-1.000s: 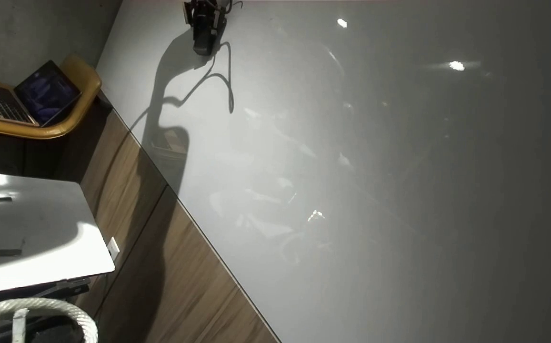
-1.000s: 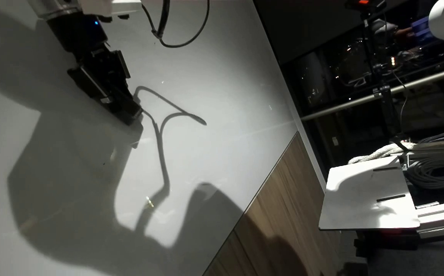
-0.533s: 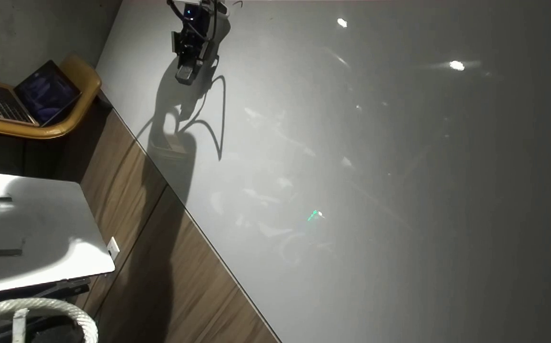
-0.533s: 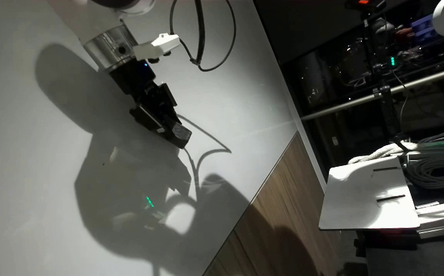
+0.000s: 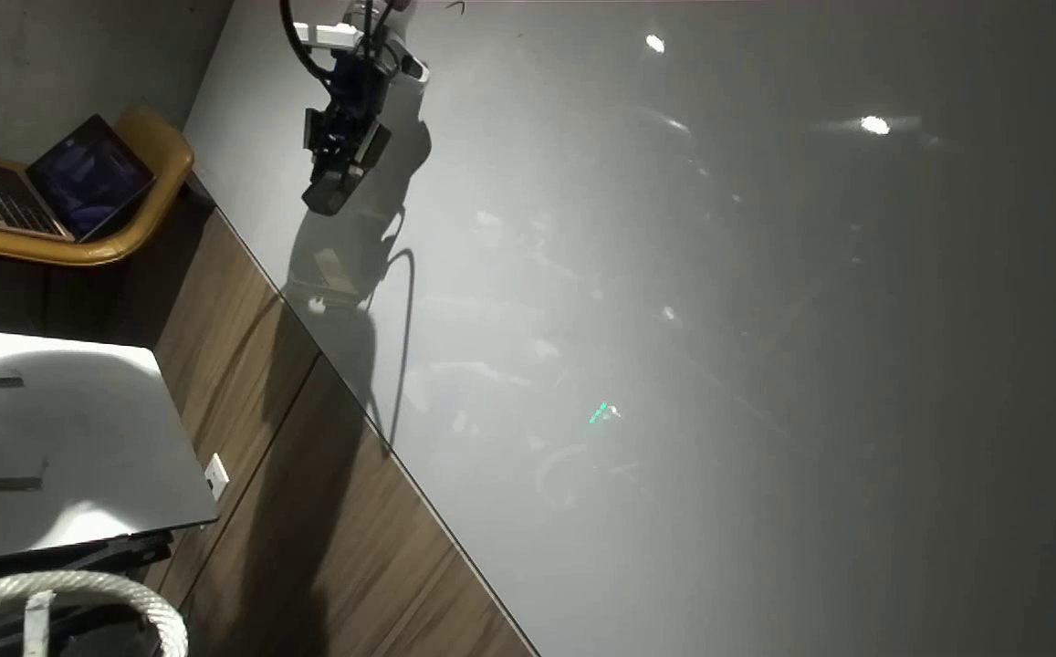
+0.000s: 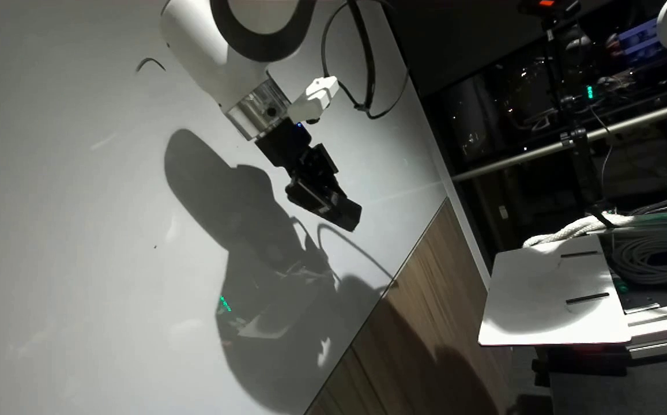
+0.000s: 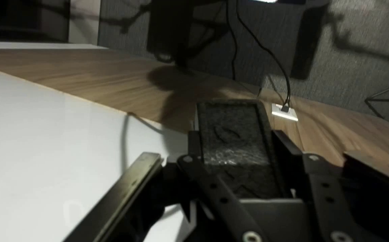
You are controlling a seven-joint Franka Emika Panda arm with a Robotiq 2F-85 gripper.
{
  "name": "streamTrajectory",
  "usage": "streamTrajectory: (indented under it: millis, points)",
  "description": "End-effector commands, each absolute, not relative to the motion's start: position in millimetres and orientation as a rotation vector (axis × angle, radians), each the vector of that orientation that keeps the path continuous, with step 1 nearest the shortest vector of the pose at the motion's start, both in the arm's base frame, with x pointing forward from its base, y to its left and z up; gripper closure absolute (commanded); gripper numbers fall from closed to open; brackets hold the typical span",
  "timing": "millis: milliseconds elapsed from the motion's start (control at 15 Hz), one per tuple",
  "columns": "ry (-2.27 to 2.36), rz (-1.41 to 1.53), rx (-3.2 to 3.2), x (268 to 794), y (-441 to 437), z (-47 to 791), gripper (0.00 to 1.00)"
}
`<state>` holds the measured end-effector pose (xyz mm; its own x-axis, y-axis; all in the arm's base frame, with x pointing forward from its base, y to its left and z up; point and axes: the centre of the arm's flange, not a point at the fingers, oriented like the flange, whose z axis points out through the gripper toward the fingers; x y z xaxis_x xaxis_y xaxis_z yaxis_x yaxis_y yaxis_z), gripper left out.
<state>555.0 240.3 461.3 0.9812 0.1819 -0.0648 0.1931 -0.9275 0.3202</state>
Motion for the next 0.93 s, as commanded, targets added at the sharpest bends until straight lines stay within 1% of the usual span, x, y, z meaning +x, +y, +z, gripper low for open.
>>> streamTrajectory:
  millis: [0,333,467,600,867]
  points:
    - [0.246,-0.094,2.819,475,219,428,0.71]
    - [0.18,-0.165,2.865,413,188,388,0.71]
    - [0.183,-0.128,2.884,396,176,385,0.71]
    - [0.205,-0.035,2.87,397,176,403,0.71]
    - [0.262,0.258,2.806,430,197,503,0.71]
